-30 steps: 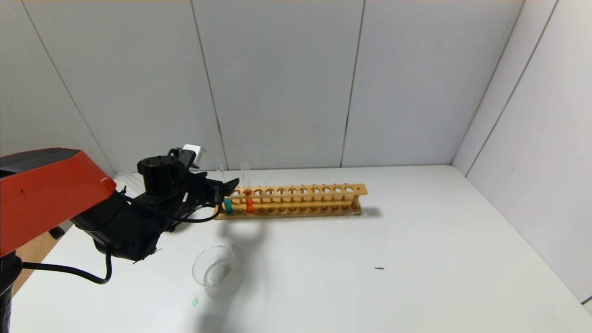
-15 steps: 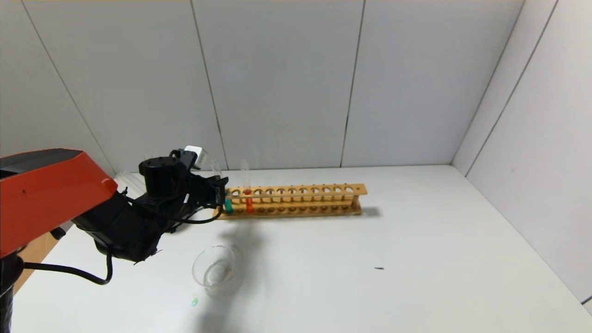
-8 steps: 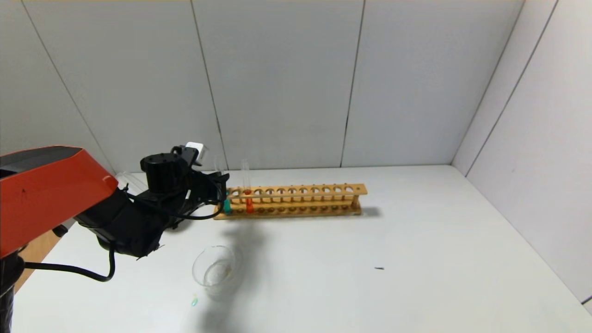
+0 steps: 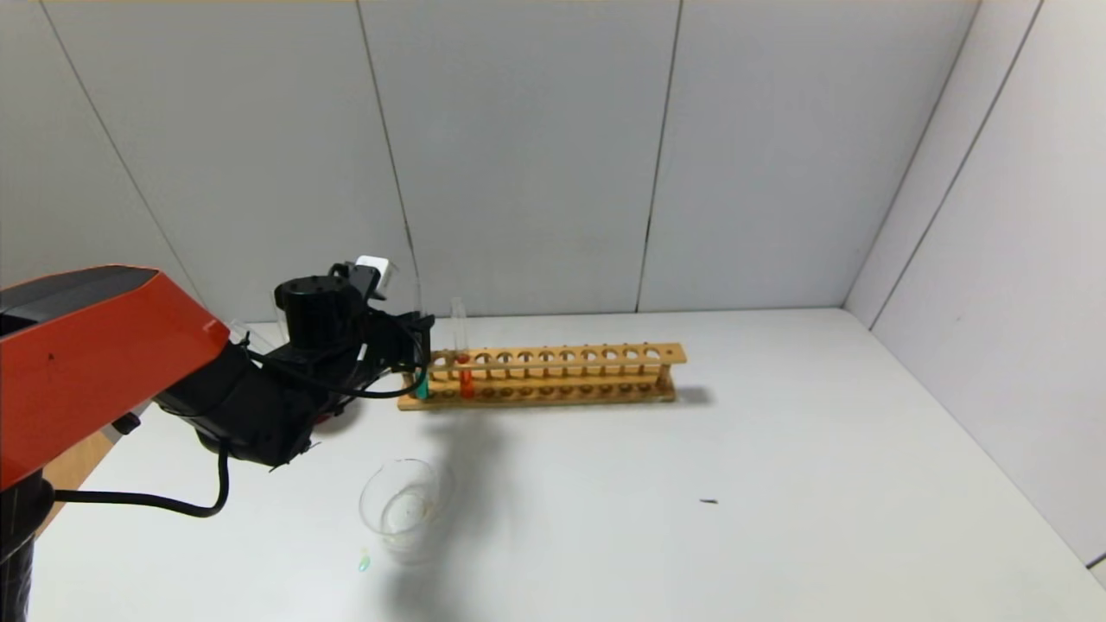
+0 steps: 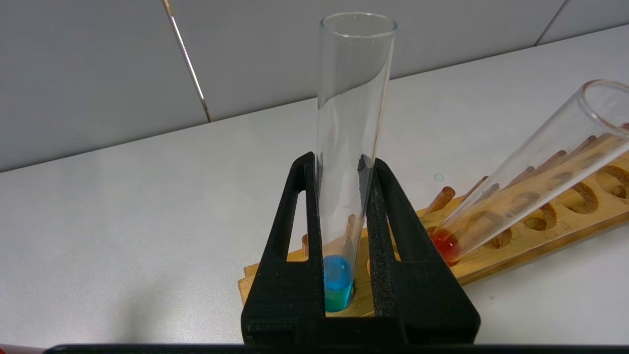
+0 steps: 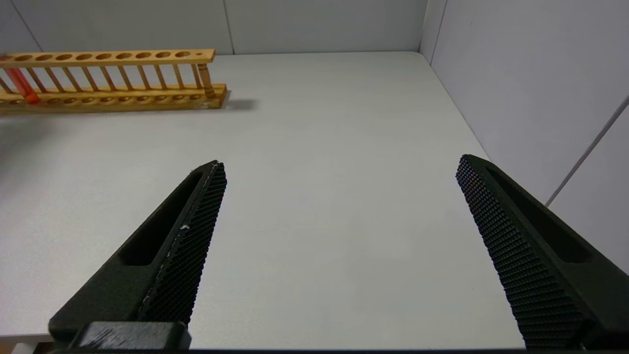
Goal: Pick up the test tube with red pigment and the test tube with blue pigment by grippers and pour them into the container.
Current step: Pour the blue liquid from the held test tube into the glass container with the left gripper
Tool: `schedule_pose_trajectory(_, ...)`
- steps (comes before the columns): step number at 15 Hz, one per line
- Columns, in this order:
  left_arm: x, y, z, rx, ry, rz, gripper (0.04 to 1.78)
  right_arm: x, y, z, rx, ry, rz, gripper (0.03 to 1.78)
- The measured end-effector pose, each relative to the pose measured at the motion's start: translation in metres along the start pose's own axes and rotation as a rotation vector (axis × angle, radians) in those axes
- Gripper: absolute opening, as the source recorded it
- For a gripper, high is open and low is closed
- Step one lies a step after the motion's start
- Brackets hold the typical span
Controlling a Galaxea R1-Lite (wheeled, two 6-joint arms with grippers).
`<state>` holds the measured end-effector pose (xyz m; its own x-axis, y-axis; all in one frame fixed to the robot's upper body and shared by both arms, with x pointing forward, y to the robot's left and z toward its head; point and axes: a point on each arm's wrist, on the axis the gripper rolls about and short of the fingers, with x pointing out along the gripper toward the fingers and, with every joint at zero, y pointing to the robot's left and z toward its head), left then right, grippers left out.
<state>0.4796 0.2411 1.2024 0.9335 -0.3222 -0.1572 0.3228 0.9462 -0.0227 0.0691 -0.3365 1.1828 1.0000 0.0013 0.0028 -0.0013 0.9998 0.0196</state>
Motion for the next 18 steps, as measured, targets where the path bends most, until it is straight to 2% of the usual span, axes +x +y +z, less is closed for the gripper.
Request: schedule_pose_trajectory(18,-0.010,0.008,0.028,-0.020,-0.074,0.044,0.30,0.000,0.000,0.000,0.000,0.000,0.000,1.71)
